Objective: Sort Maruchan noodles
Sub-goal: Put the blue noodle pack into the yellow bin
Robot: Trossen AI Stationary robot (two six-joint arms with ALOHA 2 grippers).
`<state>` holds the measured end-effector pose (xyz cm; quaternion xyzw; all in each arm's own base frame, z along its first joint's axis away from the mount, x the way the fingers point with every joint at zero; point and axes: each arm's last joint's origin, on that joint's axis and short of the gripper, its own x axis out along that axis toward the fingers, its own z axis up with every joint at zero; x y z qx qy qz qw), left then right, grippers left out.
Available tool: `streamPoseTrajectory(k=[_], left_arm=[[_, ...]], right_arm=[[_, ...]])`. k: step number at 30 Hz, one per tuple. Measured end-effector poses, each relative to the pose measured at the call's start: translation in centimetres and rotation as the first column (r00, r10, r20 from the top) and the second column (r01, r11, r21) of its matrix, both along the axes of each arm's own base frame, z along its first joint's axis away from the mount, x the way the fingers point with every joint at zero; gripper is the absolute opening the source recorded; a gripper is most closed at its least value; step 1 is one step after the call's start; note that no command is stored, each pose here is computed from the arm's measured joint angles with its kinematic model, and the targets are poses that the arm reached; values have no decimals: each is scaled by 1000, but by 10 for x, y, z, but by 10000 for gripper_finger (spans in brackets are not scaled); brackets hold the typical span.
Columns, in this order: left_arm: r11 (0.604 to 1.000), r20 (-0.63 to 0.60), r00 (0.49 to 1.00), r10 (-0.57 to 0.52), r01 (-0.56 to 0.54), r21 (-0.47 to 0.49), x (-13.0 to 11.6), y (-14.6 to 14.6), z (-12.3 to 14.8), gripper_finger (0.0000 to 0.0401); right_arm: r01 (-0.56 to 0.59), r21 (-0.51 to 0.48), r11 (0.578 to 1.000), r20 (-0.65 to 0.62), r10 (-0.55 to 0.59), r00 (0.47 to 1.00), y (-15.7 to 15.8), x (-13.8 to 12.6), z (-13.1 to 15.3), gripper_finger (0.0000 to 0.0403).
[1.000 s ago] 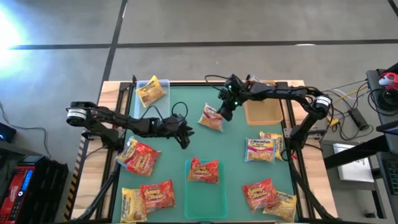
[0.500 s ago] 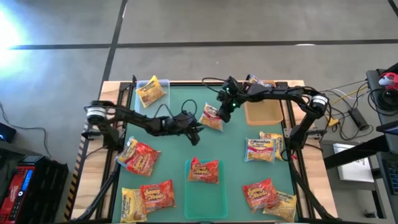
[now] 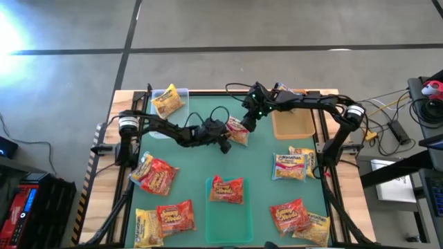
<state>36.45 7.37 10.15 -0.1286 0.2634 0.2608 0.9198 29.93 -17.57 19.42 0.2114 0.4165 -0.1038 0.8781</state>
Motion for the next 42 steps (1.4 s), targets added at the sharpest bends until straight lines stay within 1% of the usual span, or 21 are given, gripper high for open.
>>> streamPoseTrajectory(k=[4,8,12,14,18,23,26,29,34,37,42], left_arm=[[1000,-15,1000,9,-10,-13,-5,-3,-5,94],[999,-32,999,19,-20,-30,-12,-4,-10,94],[999,-47,999,19,-21,-34,-16,-4,-14,94],[999,-48,999,19,-21,-34,-16,-4,-14,94],[999,-50,999,16,-18,-38,-16,-5,-15,93],[999,-53,998,16,-18,-38,-17,-5,-16,94],[999,-55,998,16,-18,-37,-17,-5,-16,93],[999,-60,998,10,-12,-30,-17,-5,-16,94],[1000,-40,999,1,-1,-18,-17,-5,-13,94],[1000,-23,1000,-10,10,-12,-16,-5,-7,94],[1000,-9,1000,-17,17,-10,-17,-6,2,94]], right_arm=[[-9,25,1000,-8,9,1000,-1,2,-8,208],[-32,96,995,11,31,999,-1,7,-18,221],[-33,90,995,31,31,999,-5,13,-23,229],[-41,102,994,55,35,998,-7,17,-27,233],[-73,208,975,79,57,995,-9,27,-39,240],[-78,239,968,53,67,996,-10,39,-56,241],[-104,263,959,64,91,994,-9,43,-59,236],[-135,307,942,83,115,990,-8,44,-60,228],[-139,319,938,77,121,990,-4,42,-59,199],[-145,327,934,73,128,989,-2,41,-60,167],[-163,332,929,67,150,986,0,40,-60,96]])
